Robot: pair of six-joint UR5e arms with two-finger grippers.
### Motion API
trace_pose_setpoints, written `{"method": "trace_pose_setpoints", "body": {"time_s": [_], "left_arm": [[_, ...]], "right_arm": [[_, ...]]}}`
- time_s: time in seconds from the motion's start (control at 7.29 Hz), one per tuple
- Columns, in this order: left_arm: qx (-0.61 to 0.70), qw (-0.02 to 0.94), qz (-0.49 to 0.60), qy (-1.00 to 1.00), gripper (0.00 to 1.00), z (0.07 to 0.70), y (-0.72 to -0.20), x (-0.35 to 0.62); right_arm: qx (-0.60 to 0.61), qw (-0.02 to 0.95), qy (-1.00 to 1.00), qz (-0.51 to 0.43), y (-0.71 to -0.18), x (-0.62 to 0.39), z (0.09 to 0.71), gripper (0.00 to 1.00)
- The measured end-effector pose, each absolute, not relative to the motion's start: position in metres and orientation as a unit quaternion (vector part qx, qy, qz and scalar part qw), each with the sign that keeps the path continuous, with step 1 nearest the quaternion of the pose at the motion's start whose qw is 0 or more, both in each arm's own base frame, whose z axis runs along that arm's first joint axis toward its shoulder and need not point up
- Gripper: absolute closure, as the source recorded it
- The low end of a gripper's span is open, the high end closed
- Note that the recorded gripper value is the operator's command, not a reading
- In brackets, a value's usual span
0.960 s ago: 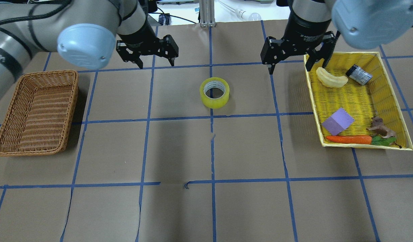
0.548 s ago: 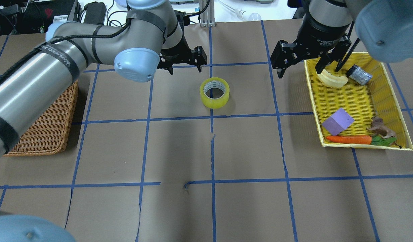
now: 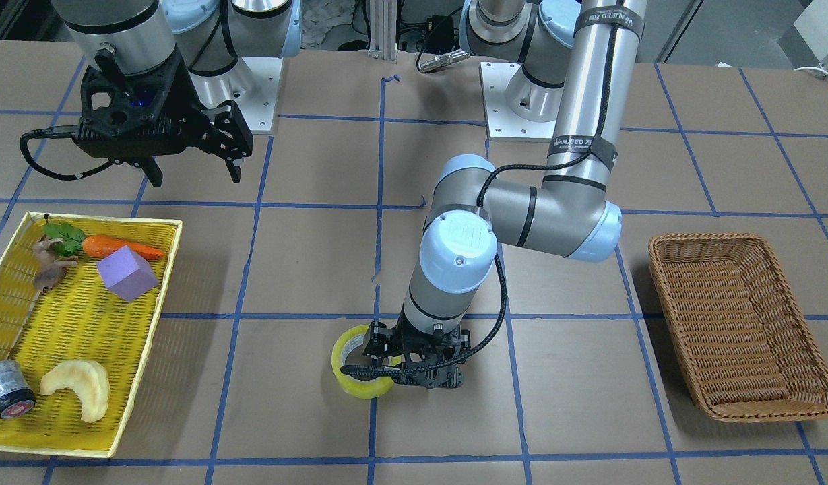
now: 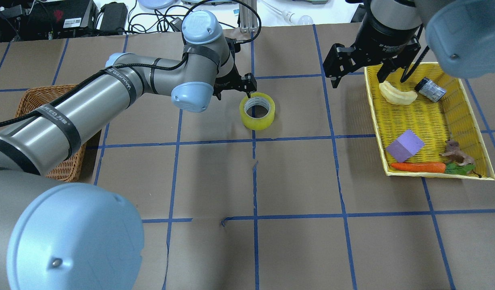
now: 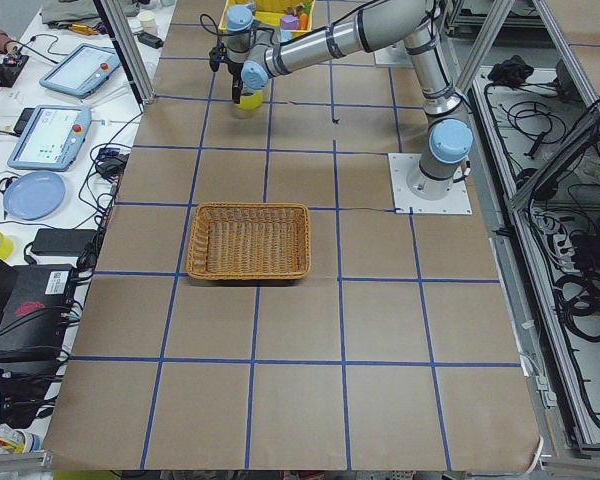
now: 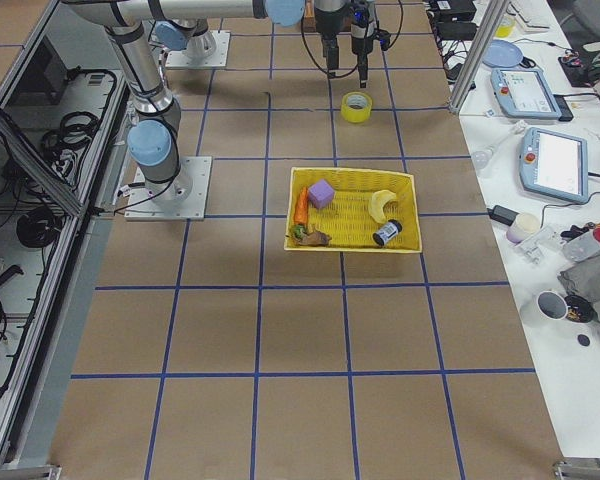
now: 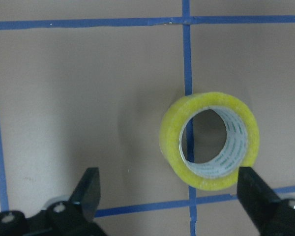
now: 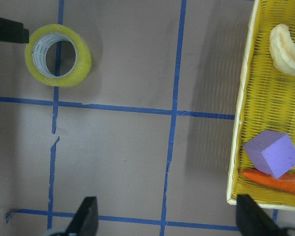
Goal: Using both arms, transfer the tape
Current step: 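Reach the left gripper to the tape roll and grasp its rim, then carry the tape roll with the left gripper into the wicker basket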
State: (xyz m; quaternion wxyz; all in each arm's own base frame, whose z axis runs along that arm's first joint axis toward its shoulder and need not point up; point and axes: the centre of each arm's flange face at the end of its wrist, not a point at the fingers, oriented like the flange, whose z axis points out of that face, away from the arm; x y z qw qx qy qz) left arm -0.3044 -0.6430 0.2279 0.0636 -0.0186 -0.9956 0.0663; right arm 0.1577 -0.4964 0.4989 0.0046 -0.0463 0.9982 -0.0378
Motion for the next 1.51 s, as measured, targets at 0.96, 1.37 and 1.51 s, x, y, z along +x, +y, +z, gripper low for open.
{"method": "trace_pose_setpoints", "body": {"time_s": [0.96,1.37,1.51], "left_arm": [[-0.046,0.083,0.025,-0.995,1.00,0.192,-0.638,-0.310],[-0.078,0.069,0.021,-0.994,1.00,0.214,-0.639,-0.288],[-0.087,0.051,0.017,-0.995,1.00,0.230,-0.648,-0.250]], "right_arm": [[-0.049,0.005,0.998,-0.038,-0.496,0.159,0.499,0.00],[-0.050,0.005,0.998,-0.038,-0.496,0.160,0.499,0.00],[-0.050,0.005,0.998,-0.038,-0.496,0.160,0.499,0.00]]}}
